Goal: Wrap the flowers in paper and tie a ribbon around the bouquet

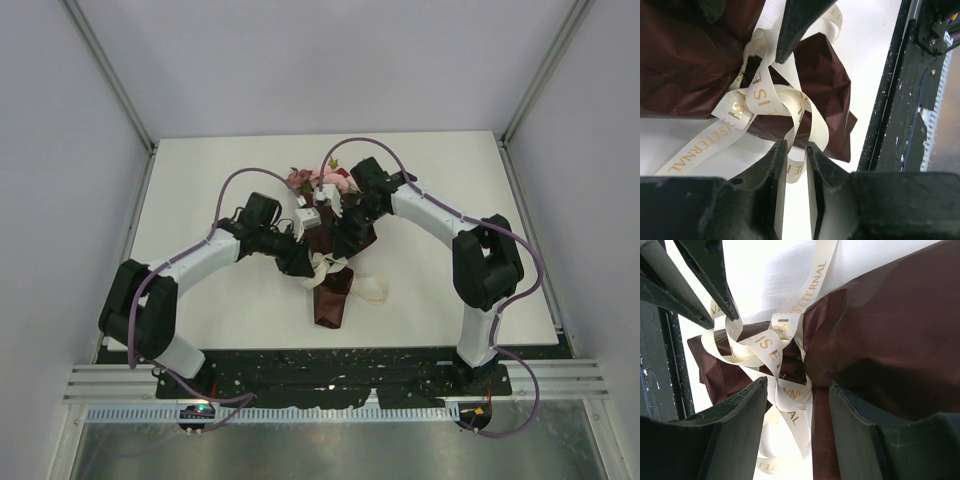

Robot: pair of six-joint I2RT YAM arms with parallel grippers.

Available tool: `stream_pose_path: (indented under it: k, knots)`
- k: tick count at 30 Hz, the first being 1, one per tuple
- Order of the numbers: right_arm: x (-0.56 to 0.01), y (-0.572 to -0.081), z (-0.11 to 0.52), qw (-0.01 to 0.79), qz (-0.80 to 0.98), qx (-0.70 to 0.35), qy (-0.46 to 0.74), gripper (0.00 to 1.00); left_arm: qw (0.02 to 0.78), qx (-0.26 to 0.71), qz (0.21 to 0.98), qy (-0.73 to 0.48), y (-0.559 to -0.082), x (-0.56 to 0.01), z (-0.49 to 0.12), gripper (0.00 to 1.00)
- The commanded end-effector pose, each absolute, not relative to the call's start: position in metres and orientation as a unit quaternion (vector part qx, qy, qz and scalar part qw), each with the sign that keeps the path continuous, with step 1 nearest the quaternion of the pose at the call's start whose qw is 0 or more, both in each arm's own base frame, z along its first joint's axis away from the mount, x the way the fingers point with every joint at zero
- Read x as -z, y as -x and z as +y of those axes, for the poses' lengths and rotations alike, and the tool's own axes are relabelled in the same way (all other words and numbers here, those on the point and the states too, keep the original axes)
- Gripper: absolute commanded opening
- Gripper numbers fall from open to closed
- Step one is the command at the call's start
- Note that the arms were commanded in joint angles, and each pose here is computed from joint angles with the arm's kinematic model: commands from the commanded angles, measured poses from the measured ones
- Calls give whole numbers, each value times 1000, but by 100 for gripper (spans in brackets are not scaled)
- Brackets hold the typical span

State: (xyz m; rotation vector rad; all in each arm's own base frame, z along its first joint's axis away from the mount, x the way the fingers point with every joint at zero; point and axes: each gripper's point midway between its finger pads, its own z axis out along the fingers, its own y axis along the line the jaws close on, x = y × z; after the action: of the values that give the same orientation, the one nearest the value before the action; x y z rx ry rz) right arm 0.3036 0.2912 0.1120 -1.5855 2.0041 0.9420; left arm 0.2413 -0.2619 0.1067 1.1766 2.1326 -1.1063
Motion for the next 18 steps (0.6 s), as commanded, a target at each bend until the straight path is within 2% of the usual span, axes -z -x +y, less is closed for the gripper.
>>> stream_pose_path:
  k: [1, 5, 9, 18]
  knots:
    - [-117, -299, 293, 216, 704, -348, 580, 57, 285, 407, 755, -428, -252, -128, -269, 29]
    - [-115, -296, 292, 215, 703, -349, 581, 56, 339, 427, 737, -400, -260, -148, -264, 48]
    - [-115, -295, 292, 214, 702, -351, 581, 51, 356, 424, 732, -397, -260, -152, -261, 49]
    - [-113, -295, 292, 212, 702, -353, 581, 45, 299, 411, 782, -360, -273, -118, -268, 49]
